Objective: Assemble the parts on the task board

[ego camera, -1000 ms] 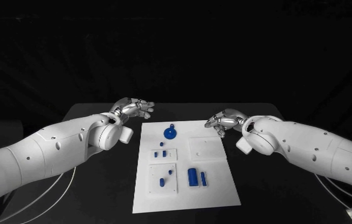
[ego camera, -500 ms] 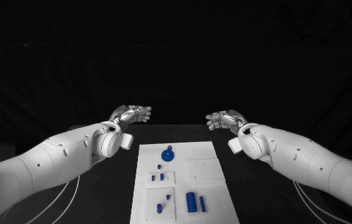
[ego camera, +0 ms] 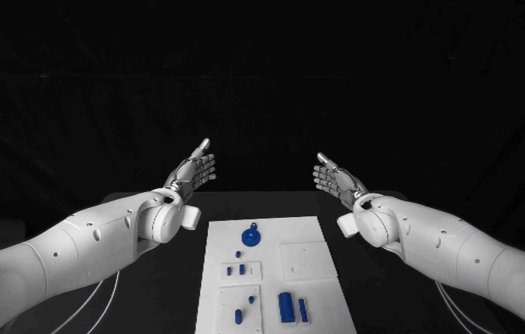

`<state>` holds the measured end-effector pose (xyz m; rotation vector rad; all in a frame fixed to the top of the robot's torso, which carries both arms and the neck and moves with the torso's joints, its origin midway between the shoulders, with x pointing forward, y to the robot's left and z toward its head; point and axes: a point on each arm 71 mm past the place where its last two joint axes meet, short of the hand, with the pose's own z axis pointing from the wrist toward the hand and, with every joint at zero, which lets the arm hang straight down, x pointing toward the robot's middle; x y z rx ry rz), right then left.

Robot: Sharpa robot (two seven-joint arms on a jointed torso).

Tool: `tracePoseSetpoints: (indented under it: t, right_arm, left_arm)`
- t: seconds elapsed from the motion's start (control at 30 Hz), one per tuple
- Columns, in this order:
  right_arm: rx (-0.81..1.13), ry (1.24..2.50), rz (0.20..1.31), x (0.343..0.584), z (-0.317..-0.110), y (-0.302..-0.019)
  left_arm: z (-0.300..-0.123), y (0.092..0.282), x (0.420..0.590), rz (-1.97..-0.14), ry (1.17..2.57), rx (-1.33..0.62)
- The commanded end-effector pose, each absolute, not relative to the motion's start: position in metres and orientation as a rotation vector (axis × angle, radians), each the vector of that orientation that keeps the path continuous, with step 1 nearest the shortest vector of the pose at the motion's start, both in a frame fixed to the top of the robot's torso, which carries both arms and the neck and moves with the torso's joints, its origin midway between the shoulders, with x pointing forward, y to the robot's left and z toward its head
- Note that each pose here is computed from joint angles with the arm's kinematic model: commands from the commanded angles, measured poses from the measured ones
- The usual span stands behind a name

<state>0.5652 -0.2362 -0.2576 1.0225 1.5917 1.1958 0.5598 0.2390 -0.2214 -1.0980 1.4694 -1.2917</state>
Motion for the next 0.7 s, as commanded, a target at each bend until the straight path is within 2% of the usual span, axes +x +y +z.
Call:
tracePoseSetpoints:
  t: [0.03,0.13,0.4,0.57,0.7]
  right_arm:
    - [1.043,1.510,1.212,0.559,-0.253,-0.231]
    - [1.060,1.463,1.228,0.551,-0.249,-0.226]
    - [1.134,1.312,1.253,0.509,-0.237,-0.206]
    - [1.177,1.253,1.245,0.483,-0.230,-0.198]
    - [1.196,1.231,1.236,0.470,-0.226,-0.195]
  left_arm:
    - [-0.221,0.233,0.551,-1.278,1.401,-1.111]
    - [-0.224,0.225,0.538,-1.276,1.368,-1.129]
    - [-0.227,0.202,0.489,-1.251,1.262,-1.186]
    - [-0.225,0.195,0.469,-1.235,1.229,-1.203]
    - [-0.224,0.193,0.462,-1.230,1.219,-1.208]
